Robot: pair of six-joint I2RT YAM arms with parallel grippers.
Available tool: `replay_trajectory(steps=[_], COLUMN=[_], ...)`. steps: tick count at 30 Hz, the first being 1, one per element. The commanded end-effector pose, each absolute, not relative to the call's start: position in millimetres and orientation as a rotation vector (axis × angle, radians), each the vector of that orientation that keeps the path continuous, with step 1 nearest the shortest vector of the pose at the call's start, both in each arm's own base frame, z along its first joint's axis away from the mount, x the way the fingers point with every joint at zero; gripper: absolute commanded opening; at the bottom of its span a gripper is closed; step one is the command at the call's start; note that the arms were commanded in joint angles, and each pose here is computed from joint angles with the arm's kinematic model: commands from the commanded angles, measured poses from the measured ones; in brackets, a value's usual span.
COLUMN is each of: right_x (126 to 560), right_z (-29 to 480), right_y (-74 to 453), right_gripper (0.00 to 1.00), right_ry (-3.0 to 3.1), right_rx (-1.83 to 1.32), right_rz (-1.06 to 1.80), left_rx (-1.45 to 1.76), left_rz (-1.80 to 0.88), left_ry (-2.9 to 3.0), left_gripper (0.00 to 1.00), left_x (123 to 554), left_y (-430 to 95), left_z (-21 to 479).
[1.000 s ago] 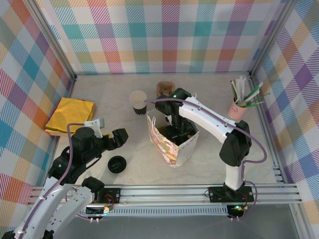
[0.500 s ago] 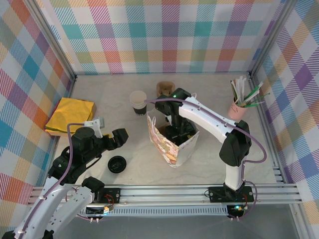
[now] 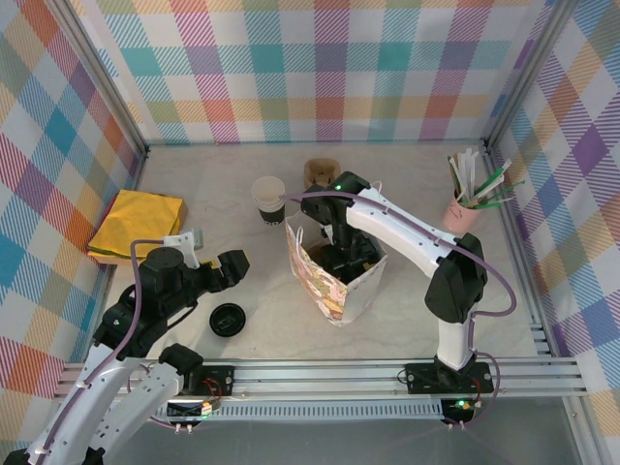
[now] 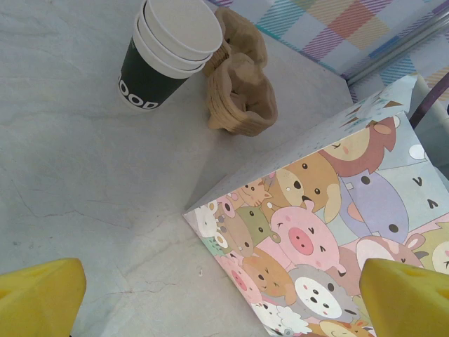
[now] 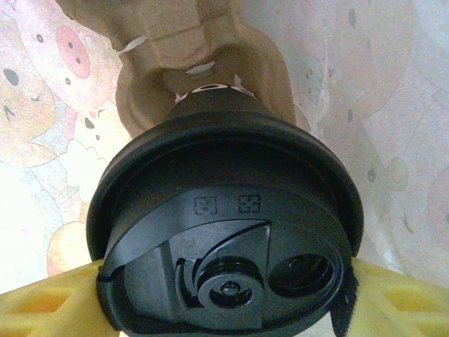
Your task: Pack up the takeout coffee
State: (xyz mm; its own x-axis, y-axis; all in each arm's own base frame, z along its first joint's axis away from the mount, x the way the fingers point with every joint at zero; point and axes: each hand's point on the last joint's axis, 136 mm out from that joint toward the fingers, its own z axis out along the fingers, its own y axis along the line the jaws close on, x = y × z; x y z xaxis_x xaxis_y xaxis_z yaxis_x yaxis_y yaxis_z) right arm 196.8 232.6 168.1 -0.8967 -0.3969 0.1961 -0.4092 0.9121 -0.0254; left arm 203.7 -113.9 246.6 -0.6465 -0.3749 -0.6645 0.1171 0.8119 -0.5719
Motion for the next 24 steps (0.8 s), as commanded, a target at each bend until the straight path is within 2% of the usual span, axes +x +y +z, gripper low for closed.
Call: replay_trajectory(steps=[1,24], right_x=[188.3,188.9], right_z=[174.2,170.9], right_y=[224.2,224.8], right_gripper=[0.69,0.69], right_ry=[-2.826,-2.82], right_rx=[0.597,0.602], right_rz=[0.135,0.139], left_rx=[-0.151,-0.148], left_rz=[-0.75,-0.749], left_ry=[2.156,2.159], left_gripper=[1.0,1.0], left_x=[202.4,203.8], left_y=[-116.6,-117.6], left_z=[246.0,246.4])
